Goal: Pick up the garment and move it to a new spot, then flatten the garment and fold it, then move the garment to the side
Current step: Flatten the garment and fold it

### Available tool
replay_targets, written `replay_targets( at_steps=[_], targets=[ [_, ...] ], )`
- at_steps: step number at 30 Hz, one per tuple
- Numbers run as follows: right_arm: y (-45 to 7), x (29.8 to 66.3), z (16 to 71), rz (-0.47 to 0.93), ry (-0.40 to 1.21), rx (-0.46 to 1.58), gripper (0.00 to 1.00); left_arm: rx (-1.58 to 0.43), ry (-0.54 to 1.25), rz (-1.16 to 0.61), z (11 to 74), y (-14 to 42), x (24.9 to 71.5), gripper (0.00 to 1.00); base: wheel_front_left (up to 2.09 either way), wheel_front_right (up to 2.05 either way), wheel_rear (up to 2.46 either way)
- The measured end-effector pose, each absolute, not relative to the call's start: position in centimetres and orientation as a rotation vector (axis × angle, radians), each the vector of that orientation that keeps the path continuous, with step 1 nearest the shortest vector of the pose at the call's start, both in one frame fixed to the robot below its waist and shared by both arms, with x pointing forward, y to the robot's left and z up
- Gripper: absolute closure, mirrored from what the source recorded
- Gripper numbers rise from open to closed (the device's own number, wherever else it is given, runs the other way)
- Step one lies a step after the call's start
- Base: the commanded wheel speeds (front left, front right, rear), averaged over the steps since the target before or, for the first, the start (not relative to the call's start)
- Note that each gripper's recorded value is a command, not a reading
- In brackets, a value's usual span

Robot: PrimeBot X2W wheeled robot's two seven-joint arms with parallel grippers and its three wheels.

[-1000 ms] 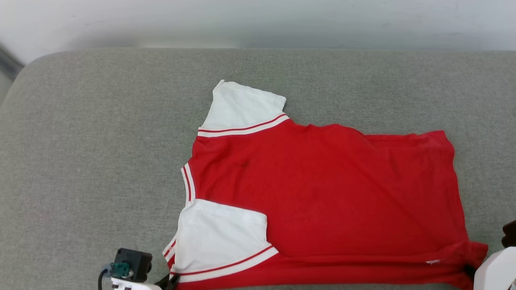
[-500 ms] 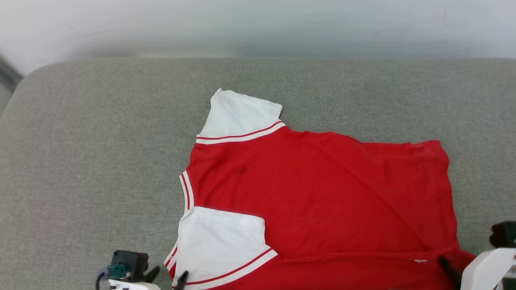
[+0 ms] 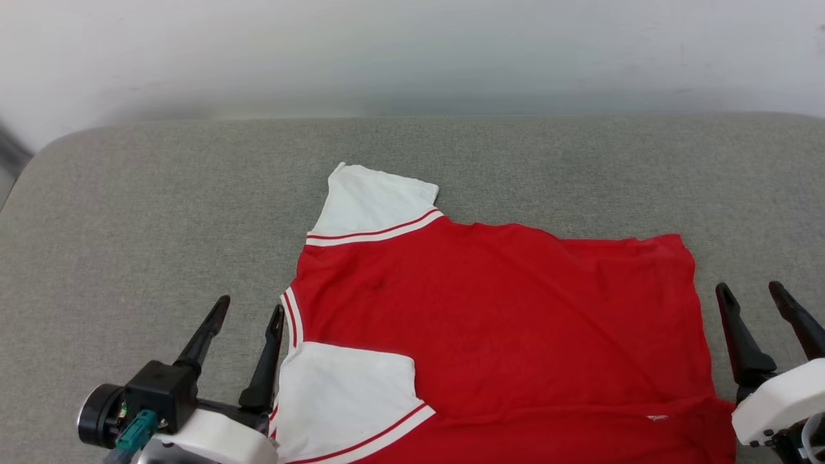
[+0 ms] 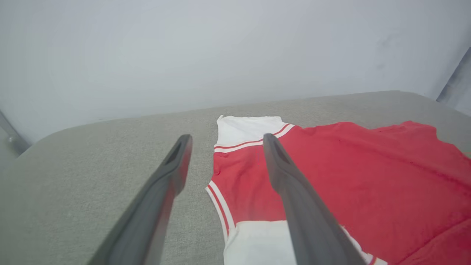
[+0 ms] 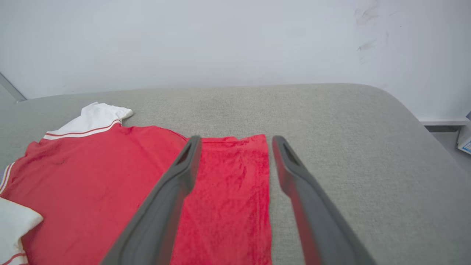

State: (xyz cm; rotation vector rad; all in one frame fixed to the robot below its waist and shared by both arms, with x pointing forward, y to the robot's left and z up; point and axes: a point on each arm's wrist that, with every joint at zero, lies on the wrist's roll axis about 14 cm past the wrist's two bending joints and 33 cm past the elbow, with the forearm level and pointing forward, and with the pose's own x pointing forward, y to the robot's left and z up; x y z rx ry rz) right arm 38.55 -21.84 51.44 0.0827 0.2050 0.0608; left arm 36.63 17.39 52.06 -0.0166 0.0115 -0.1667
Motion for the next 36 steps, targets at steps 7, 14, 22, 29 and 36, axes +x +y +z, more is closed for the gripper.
replay_targets(
  at_steps=[7, 14, 22, 29, 36],
  targets=[
    [-20.6, 38.5, 52.6, 0.082, 0.075, 0.108, 0.00, -0.094, -0.116, -0.151, 54.3, 16.7, 37.8, 0.00, 0.00, 0.00, 0.00],
    [-20.0, 39.0, 52.8, 0.085, 0.017, 0.114, 0.00, -0.121, -0.162, -0.185, 55.2, 16.0, 40.2, 0.00, 0.00, 0.00, 0.00],
    [-20.2, 40.6, 52.5, 0.067, -0.008, 0.101, 0.00, -0.014, -0.040, -0.352, 54.3, 15.2, 47.1, 0.00, 0.00, 0.00, 0.00],
    [-21.7, 41.5, 50.4, -0.003, 0.024, 0.117, 0.00, 0.063, 0.293, -0.461, 50.5, 14.8, 53.8, 0.00, 0.00, 0.00, 0.00],
    [-23.0, 41.7, 48.2, -0.056, 0.071, 0.106, 0.00, 0.117, 0.669, -0.473, 46.2, 15.3, 58.1, 0.00, 0.00, 0.00, 0.00]
  ],
)
